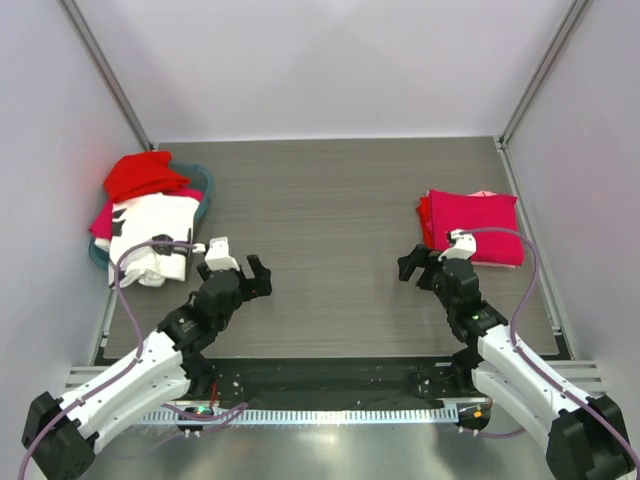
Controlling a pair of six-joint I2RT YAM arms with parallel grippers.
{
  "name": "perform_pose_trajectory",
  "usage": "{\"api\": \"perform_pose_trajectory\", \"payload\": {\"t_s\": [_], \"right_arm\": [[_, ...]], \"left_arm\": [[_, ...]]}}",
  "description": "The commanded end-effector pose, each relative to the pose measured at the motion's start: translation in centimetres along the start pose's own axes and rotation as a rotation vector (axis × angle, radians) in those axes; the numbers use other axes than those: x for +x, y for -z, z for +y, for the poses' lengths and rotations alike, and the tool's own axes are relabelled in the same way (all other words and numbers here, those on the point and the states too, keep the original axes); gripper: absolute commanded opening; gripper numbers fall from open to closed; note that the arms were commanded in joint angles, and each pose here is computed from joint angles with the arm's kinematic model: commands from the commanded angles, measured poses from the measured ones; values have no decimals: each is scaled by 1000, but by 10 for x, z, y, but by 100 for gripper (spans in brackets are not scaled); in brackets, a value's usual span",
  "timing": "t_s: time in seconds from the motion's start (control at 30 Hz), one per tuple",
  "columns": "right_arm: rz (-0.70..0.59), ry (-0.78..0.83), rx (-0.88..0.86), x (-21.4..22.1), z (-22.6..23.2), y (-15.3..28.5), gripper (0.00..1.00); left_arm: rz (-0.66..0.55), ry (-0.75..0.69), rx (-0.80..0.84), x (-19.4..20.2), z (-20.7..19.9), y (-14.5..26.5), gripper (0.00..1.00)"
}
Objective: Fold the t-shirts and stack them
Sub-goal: Grab the tshirt from the pile
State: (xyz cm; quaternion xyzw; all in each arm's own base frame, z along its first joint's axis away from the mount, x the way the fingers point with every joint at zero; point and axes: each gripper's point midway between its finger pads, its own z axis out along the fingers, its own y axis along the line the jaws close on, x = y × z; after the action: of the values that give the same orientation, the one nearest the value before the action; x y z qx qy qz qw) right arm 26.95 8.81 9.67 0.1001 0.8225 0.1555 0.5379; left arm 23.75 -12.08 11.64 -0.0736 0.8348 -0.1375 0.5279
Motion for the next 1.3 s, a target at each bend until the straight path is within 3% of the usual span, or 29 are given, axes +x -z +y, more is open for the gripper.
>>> {"api": "perform_pose_trajectory", "payload": {"t_s": [0.0,0.13,0.23,0.53,0.7,0.9,1.03,1.1,1.13,1.27], "right_arm": [[-101,-37,-3,-29,7,2,100],[-109,-39,-10,-29,8,2,100],[-83,-35,-5,-25,8,-1,100],[-36,-23,-1,-18,9,-7,100],[-42,-27,-8,-19,10,-6,100],[-34,-22,-12,-17,11,-6,100],[-35,-25,-18,-18,12,-6,100],[-39,-22,-11,-19,11,-5,99],[-43,-25,0,-19,9,-5,100],[-69,-40,39,-24,1,0,100]], "left_arm": [[-61,35,-67,-11,12,1,100],[-87,49,-191,-17,30,-1,100],[-76,70,-376,-25,52,4,100],[31,399,-716,-74,102,5,96],[-92,593,-892,-127,154,19,90],[-124,845,-931,-134,201,20,80],[-115,927,-976,-125,218,16,77],[-131,962,-1004,-122,228,14,67],[-137,971,-1017,-120,233,14,57],[-138,947,-1081,-125,251,8,46]]}}
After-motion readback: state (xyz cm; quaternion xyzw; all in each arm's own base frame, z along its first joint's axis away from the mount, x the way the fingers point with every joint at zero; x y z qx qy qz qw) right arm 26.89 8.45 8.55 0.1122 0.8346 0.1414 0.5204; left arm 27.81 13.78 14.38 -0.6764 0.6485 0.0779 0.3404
